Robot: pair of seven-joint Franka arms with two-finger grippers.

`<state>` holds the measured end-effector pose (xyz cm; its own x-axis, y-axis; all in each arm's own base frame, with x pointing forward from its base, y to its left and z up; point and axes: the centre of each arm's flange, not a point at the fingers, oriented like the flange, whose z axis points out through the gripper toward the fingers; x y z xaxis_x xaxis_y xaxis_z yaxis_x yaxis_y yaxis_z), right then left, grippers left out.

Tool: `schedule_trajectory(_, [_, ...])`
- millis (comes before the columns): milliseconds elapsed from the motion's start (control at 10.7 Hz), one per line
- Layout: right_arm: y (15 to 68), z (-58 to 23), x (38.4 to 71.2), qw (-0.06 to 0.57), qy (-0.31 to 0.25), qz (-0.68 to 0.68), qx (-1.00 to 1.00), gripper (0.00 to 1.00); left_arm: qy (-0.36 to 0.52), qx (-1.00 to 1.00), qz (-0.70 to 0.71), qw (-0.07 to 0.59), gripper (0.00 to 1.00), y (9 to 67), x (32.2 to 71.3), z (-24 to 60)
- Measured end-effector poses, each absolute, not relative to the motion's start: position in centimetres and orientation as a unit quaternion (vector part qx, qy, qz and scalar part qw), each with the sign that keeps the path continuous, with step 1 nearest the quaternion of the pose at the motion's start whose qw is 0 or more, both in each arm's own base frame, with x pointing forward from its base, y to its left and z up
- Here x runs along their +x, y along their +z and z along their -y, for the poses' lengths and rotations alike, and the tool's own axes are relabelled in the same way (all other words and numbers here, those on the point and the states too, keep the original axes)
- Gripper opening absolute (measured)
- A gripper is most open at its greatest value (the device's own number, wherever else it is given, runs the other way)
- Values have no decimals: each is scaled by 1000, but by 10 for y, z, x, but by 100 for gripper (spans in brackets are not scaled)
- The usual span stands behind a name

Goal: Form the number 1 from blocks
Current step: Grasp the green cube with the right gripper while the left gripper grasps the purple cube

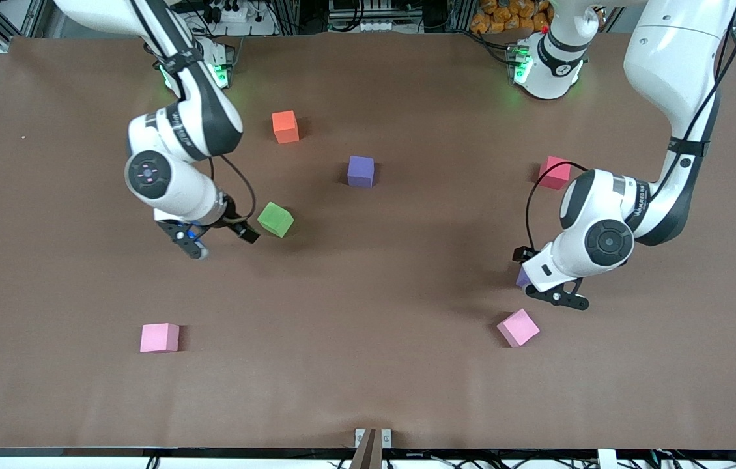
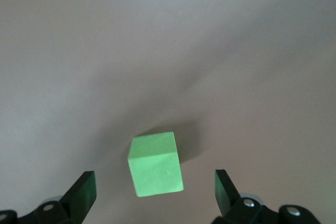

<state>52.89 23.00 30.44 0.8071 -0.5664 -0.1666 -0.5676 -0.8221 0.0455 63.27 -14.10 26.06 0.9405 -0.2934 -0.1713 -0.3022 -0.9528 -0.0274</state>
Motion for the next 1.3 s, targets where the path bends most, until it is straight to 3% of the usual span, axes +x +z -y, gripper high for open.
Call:
schedule_trajectory(372, [262, -250, 502, 3, 92, -256, -962, 100, 86, -983, -161, 21, 100, 245, 635, 133])
schedule_trajectory(1303, [220, -261, 496, 3, 104, -264, -959, 100, 81, -983, -166, 11, 100, 209, 636, 141])
